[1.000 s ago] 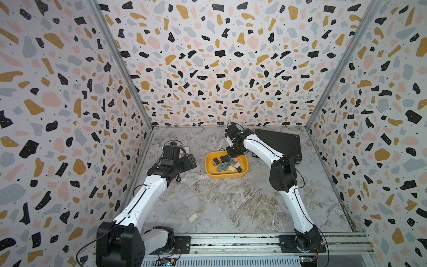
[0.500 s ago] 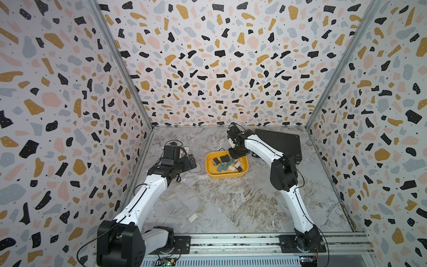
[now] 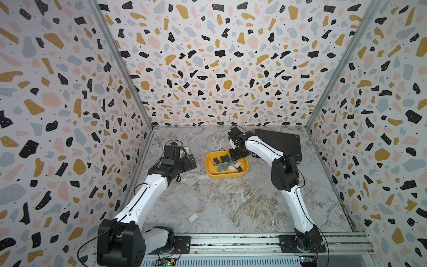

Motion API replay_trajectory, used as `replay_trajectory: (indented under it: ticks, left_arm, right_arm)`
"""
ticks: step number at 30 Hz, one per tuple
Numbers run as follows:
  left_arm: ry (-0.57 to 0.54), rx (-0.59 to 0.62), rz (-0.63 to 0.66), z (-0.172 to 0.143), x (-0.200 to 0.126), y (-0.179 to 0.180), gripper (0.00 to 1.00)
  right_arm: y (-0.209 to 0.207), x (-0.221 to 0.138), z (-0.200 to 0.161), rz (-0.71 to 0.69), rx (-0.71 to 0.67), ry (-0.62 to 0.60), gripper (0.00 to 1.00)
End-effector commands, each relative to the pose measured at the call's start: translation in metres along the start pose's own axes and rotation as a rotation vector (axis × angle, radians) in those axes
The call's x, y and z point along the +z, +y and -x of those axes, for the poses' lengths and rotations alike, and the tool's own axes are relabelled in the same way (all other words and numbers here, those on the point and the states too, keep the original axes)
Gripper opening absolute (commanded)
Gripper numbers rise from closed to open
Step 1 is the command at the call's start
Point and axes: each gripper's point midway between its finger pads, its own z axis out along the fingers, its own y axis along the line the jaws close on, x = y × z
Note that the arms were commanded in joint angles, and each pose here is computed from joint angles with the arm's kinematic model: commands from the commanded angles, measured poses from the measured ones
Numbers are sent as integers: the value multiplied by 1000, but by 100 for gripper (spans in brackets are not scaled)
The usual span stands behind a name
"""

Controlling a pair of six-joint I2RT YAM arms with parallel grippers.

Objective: Put the eraser in the storage box
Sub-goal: Place the eraser in the storage box.

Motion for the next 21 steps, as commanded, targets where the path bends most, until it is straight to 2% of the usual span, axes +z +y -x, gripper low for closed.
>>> replay_trajectory:
  ticks: [1, 8, 13, 21]
  left_arm:
    - [-48, 2, 4, 16, -6, -1, 100]
    - [-22, 6, 7, 6, -6, 1, 100]
    - [105, -37, 13, -51, 8, 17, 99]
    - [254, 147, 112, -125, 0, 25, 96]
  right_arm:
    - [0, -63, 26, 12, 23, -151, 47]
    - [0, -117, 37, 35, 37, -297, 54]
    - [-7, -152, 33, 17, 47, -370, 59]
    - [-3, -160, -1, 85, 94, -372, 63]
